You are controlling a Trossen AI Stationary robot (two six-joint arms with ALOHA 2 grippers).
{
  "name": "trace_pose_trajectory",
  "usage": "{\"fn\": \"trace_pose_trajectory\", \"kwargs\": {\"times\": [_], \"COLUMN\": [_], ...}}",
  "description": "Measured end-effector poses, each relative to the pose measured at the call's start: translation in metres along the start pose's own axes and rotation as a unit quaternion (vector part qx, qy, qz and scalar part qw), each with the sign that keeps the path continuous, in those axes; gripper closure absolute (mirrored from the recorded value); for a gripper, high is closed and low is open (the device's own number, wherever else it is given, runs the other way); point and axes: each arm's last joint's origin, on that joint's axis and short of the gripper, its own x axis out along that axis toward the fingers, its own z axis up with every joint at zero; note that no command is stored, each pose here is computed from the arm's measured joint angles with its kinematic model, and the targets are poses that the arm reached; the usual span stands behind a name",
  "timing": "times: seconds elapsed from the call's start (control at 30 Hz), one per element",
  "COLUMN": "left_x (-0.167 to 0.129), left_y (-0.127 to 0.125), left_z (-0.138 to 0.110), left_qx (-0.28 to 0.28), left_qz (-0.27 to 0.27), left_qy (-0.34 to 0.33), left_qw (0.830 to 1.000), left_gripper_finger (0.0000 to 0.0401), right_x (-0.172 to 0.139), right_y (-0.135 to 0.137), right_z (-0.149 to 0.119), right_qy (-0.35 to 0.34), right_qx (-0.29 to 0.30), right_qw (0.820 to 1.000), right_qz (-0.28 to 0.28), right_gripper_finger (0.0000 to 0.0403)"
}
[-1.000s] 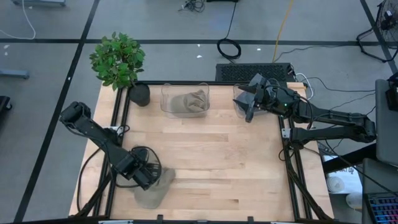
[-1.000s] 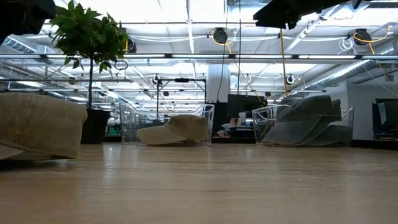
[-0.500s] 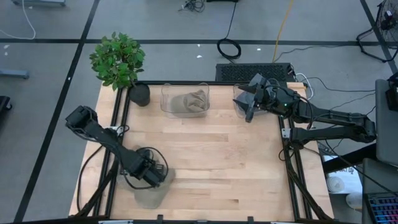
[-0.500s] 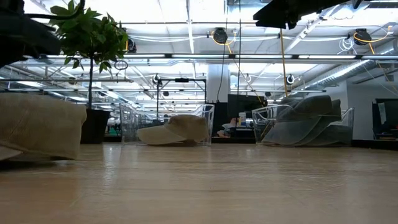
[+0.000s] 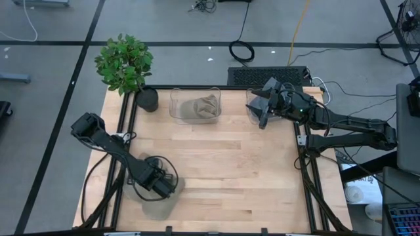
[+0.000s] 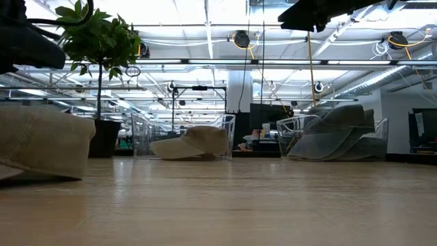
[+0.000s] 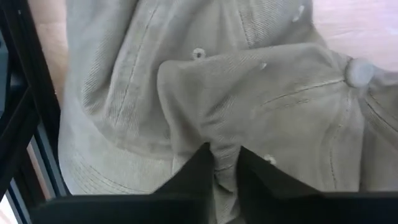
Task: Pick & Place hat
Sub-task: Put the right brown cap into the left transparent bin
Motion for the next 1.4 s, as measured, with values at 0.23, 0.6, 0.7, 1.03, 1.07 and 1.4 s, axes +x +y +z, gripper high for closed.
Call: {"fn": "trace_pose_trajectory", "kwargs": {"times": [0.23,0.6,0.7,1.03,1.07,1.4], "left_x": [-0.012,-0.102,-0.124,-0.159,-0.159,-0.169], "left_y": [-0.009,-0.029,-0.032,-0.043,-0.045,-0.049], "left_z": [-0.004,0.0,0.008,0.053,0.058,0.105], "left_qx": [0.104,0.36,0.434,0.582,0.586,0.598], "left_qz": [-0.06,-0.162,-0.161,-0.035,-0.027,0.012], "left_qy": [-0.028,-0.149,-0.225,-0.4,-0.402,-0.396], "left_qw": [0.992,0.907,0.857,0.707,0.703,0.697], "left_gripper_finger": [0.0388,0.0395,0.0393,0.0396,0.0396,0.0393], "right_x": [0.0,0.0,0.0,0.0,0.0,0.0], "right_y": [0.0,0.0,0.0,0.0,0.0,-0.001], "right_z": [0.0,0.0,0.0,0.0,0.0,0.003], "right_qy": [0.0,0.0,0.0,0.0,-0.001,-0.015], "right_qx": [0.0,0.0,0.0,0.001,0.007,0.141], "right_qw": [1.0,1.0,1.0,1.0,1.0,0.99], "right_qz": [0.0,0.0,0.0,0.0,0.0,-0.004], "right_gripper_finger": [0.014,0.014,0.014,0.014,0.014,0.014]}}
